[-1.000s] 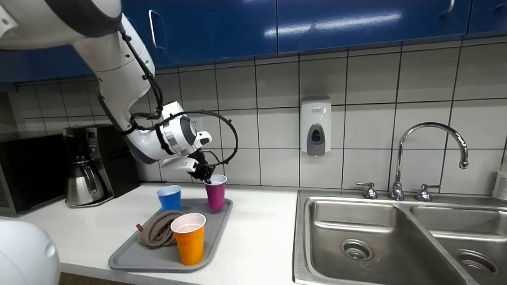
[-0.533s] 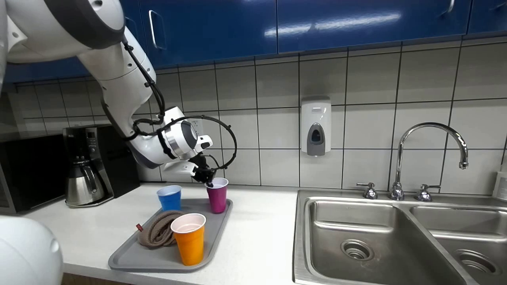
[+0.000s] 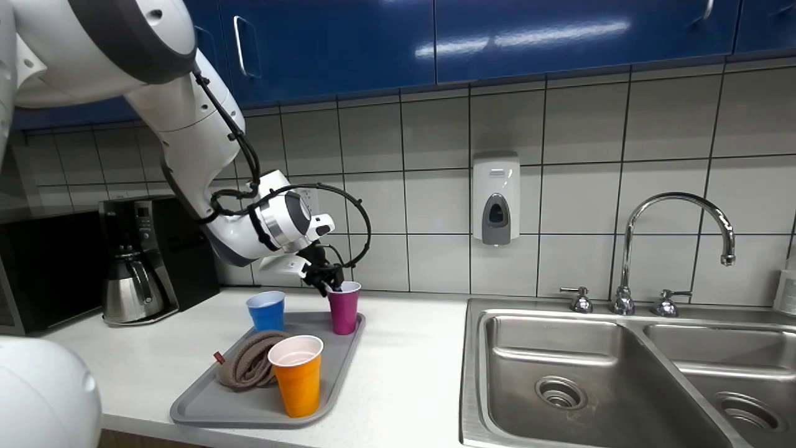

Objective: Pick up the orange cup and put it on the gray tray, pick up the mauve cup and put it on the gray tray

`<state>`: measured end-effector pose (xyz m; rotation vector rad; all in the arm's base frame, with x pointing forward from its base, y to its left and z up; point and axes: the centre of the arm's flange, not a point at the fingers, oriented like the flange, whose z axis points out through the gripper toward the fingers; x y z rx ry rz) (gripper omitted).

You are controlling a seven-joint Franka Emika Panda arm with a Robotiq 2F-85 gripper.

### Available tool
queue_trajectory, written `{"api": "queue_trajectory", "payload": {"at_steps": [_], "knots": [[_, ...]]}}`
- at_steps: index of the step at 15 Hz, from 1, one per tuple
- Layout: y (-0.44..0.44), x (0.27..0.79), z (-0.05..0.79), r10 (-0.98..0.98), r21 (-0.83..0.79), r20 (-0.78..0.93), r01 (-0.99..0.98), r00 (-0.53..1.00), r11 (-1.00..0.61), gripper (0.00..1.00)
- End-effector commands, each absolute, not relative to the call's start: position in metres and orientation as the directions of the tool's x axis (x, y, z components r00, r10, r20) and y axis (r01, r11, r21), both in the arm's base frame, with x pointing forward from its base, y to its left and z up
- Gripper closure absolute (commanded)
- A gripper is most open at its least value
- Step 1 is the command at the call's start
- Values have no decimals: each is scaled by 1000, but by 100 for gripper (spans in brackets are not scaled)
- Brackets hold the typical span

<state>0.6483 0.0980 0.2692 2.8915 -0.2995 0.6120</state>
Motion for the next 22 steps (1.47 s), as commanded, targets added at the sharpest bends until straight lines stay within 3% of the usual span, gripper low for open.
{"api": "queue_trajectory", "payload": {"at_steps": [1,3,4,22], "knots": [[103,652,278,-174,142,408,-250,896,-958,18],[103,651,281,-170,142,408,-247,897,-959,3],[103,651,283,-172,140,410,-248,896,-959,0],[112,647,331,-167,65,475,-224,864,-972,0]]}}
